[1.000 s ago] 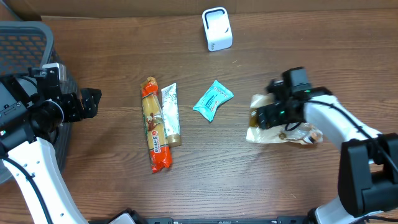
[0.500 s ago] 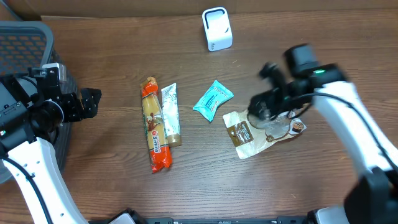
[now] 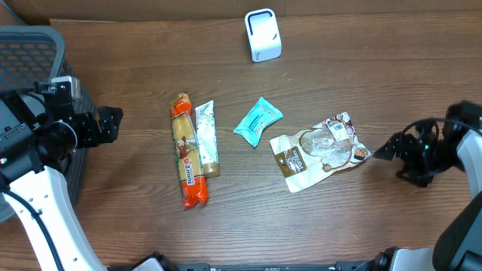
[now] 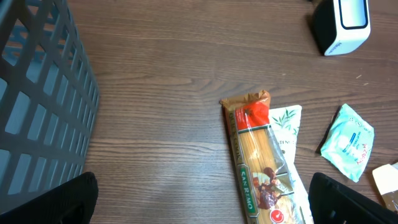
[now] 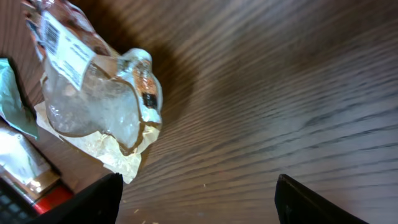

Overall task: Scan the item barcode
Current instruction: 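Regrasp the PanTree bag's top edge with the right gripper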

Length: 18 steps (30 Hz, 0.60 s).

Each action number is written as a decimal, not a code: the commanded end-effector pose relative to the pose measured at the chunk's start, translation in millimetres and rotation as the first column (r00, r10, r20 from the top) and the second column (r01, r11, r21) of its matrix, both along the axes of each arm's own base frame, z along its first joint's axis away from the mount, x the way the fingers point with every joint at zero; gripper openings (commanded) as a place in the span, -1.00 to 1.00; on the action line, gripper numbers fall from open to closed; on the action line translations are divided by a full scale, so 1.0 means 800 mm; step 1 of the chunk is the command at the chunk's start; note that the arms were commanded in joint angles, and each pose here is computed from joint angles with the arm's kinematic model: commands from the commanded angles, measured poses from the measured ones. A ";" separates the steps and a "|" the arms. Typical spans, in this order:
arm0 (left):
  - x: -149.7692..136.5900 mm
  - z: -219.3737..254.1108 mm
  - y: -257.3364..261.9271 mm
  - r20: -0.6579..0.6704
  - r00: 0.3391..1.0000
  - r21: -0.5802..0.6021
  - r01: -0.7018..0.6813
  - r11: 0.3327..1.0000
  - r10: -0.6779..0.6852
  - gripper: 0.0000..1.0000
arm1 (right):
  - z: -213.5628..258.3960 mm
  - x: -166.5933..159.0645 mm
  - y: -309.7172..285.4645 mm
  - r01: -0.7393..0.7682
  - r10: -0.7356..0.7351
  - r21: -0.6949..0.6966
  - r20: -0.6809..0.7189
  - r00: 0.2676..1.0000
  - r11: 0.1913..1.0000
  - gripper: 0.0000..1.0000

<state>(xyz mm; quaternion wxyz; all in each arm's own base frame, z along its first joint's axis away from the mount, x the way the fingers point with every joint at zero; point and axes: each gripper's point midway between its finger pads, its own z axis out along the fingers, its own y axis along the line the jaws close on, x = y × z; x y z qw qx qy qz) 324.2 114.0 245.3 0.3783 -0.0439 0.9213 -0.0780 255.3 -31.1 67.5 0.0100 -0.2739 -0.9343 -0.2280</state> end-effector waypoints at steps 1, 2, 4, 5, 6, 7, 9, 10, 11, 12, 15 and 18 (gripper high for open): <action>0.001 0.000 -0.002 0.007 1.000 -0.001 0.017 1.000 -0.017 0.99 | -0.003 0.006 0.028 0.024 -0.030 0.132 0.041 0.999 0.991 0.58; 0.001 0.000 -0.002 0.007 1.000 -0.001 0.017 1.000 -0.017 0.99 | -0.004 0.007 0.035 0.020 -0.029 0.157 0.056 0.998 0.987 0.56; 0.001 0.000 -0.002 0.007 1.000 -0.001 0.017 1.000 -0.017 0.99 | -0.010 0.014 0.052 -0.008 -0.016 0.210 0.114 0.993 0.978 0.47; 0.001 0.000 -0.002 0.007 1.000 -0.001 0.017 1.000 -0.017 0.99 | -0.015 0.014 0.055 -0.015 -0.010 0.207 0.121 0.993 0.978 0.45; 0.001 0.000 -0.002 0.007 1.000 -0.001 0.017 1.000 -0.017 0.99 | -0.020 0.015 0.057 -0.019 -0.006 0.200 0.126 0.992 0.980 0.41; 0.001 0.000 -0.002 0.007 1.000 -0.001 0.017 1.000 -0.017 0.99 | -0.027 0.014 0.058 -0.020 -0.004 0.187 0.127 0.992 0.982 0.40; 0.001 0.000 -0.002 0.007 1.000 -0.001 0.017 1.000 -0.017 1.00 | -0.040 0.013 0.059 -0.011 -0.010 0.163 0.124 0.992 0.987 0.38; 0.001 0.000 -0.002 0.007 1.000 -0.001 0.017 1.000 -0.017 0.99 | -0.045 0.013 0.060 -0.004 -0.016 0.158 0.125 0.992 0.987 0.35; 0.001 0.000 -0.002 0.007 1.000 -0.001 0.017 1.000 -0.017 0.99 | -0.049 0.015 0.062 -0.006 -0.015 0.156 0.136 0.991 0.988 0.29; 0.001 0.000 -0.002 0.007 1.000 -0.001 0.017 1.000 -0.017 0.99 | -0.053 0.016 0.065 -0.008 -0.015 0.152 0.146 0.989 0.988 0.23; 0.001 0.000 -0.002 0.007 1.000 -0.001 0.017 1.000 -0.017 0.99 | -0.057 0.024 0.072 -0.030 0.002 0.144 0.189 0.982 0.989 0.11; 0.001 0.000 -0.002 0.007 1.000 -0.001 0.017 1.000 -0.017 0.99 | -0.055 0.036 0.084 -0.082 0.049 0.129 0.239 0.970 0.988 0.06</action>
